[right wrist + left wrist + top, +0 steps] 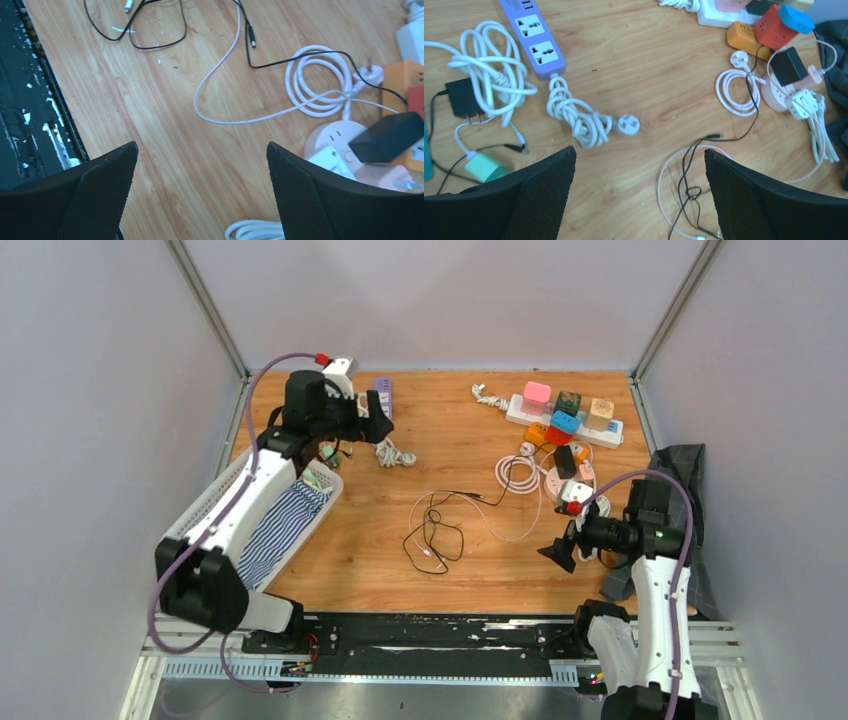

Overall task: Pull the plug off the socket
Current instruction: Place the socket at the corner of the board.

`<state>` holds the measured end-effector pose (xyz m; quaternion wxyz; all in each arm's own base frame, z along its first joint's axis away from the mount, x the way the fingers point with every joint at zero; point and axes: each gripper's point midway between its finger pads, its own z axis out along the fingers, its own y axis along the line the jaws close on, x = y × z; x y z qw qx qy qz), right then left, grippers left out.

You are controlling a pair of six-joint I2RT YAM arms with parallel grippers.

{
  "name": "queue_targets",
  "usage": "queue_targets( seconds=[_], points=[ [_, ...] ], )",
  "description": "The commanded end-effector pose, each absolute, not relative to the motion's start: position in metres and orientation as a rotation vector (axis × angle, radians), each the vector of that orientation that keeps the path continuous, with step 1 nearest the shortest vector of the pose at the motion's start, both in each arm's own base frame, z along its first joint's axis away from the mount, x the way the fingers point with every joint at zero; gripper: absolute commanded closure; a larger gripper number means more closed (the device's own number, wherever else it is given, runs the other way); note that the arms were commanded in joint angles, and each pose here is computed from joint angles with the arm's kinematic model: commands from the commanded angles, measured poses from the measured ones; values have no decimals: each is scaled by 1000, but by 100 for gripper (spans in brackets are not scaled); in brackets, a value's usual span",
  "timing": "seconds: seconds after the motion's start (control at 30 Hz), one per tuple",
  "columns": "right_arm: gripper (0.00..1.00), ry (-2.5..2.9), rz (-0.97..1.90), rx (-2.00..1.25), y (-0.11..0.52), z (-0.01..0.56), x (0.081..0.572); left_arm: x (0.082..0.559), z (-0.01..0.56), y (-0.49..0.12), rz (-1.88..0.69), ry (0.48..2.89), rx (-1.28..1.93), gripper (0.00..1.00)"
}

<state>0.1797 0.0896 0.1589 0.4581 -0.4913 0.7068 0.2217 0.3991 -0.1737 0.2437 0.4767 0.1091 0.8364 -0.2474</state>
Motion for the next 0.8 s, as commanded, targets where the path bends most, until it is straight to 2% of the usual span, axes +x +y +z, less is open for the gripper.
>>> queue_targets(
  seconds=[0.0, 0.1, 0.23, 0.43, 0.77],
  points=[
    [0, 1724, 499, -1143, 84, 176, 180, 356, 281, -153, -537, 1908, 305, 0],
    [0, 1726, 503, -1134, 83, 174, 180, 326, 296, -142, -518, 1797, 307, 0],
    [0, 1754, 524, -1124, 81, 170, 182, 306, 284, -141, -541, 1759, 333, 0],
    [0, 1788, 501, -1077, 72, 170, 187, 299, 271, -152, -613, 1839, 372, 0],
    [0, 1857, 441, -954, 51, 179, 204, 298, 265, -144, -535, 1867, 373, 0]
  ],
)
